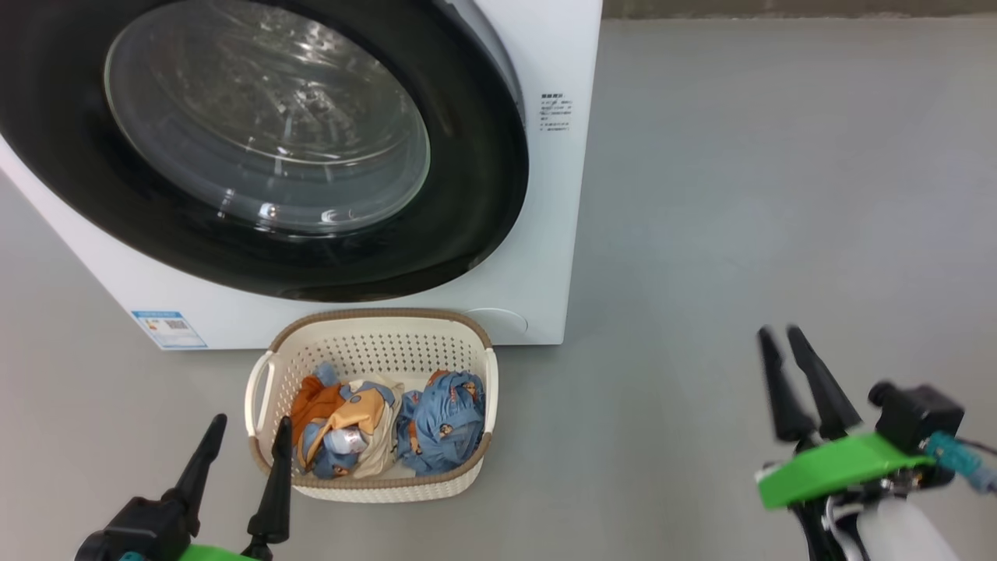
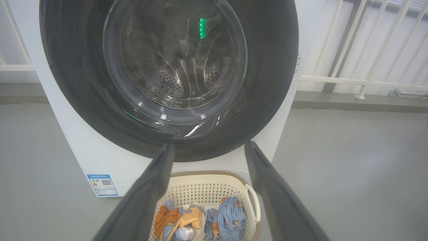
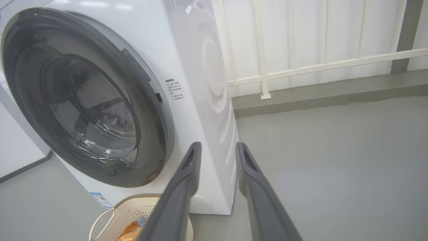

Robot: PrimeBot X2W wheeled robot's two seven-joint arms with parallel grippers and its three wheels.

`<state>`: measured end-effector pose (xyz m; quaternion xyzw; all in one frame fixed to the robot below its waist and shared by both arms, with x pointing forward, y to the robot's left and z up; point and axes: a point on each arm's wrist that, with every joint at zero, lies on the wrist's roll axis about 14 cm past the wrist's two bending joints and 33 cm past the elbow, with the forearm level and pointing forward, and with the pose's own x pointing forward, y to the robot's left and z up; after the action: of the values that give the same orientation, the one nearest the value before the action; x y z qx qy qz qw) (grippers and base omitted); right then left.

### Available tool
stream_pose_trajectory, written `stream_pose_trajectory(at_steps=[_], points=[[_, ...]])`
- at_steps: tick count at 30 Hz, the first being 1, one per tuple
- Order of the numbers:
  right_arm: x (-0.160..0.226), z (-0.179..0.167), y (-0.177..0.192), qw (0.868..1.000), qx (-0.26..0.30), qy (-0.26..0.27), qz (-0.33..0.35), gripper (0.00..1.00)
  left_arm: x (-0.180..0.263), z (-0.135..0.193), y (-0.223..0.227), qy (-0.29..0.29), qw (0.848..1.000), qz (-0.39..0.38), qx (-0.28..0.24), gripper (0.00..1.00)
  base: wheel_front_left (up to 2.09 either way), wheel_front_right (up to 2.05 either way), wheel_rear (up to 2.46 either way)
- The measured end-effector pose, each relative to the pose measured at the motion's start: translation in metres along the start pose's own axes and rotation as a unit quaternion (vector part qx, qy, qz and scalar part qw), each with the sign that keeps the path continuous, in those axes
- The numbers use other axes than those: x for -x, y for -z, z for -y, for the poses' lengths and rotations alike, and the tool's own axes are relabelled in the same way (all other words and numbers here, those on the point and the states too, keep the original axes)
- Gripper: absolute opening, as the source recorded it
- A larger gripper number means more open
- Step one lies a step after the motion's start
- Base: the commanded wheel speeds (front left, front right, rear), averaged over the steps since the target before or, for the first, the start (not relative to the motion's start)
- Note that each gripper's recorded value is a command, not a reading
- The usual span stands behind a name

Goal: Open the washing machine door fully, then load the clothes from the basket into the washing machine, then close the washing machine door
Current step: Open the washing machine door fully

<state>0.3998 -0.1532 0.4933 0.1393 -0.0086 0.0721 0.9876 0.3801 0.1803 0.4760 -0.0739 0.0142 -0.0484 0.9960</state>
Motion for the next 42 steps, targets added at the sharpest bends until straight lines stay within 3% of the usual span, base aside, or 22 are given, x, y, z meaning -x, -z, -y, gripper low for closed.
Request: stream_pose_trajectory(at_steps=[4, 7, 14, 24, 30, 42], points=[[-0.02, -0.006, -0.019, 0.998, -0.056, -0.002, 0.032, 0.0, 0.0, -0.001, 0.004, -0.004, 1.0, -0.005, 0.004, 1.0, 0.0, 0.0, 0.0], [-0.036, -0.01, -0.035, 0.99, -0.127, -0.003, 0.058, 0.0, 0.001, 0.001, 0.007, -0.006, 1.0, -0.008, 0.012, 1.0, 0.0, 0.0, 0.0], [-0.076, -0.019, -0.076, 0.951, -0.288, -0.03, 0.108, 0.0, -0.004, 0.0, 0.007, -0.008, 1.0, -0.009, 0.016, 1.0, 0.0, 0.0, 0.0], [-0.132, -0.033, -0.104, 0.907, -0.403, -0.091, 0.084, 0.0, -0.013, -0.012, 0.015, -0.027, 0.999, -0.017, 0.023, 1.0, 0.0, 0.0, 0.0], [-0.159, -0.059, -0.104, 0.89, -0.43, -0.149, 0.022, 0.0, -0.018, -0.015, 0.022, -0.036, 0.998, -0.025, 0.034, 1.0, 0.0, 0.0, 0.0], [-0.195, -0.104, -0.084, 0.87, -0.419, -0.244, -0.094, 0.0, -0.036, -0.017, 0.04, -0.04, 0.997, -0.046, 0.04, 1.0, 0.0, 0.0, 0.0]])
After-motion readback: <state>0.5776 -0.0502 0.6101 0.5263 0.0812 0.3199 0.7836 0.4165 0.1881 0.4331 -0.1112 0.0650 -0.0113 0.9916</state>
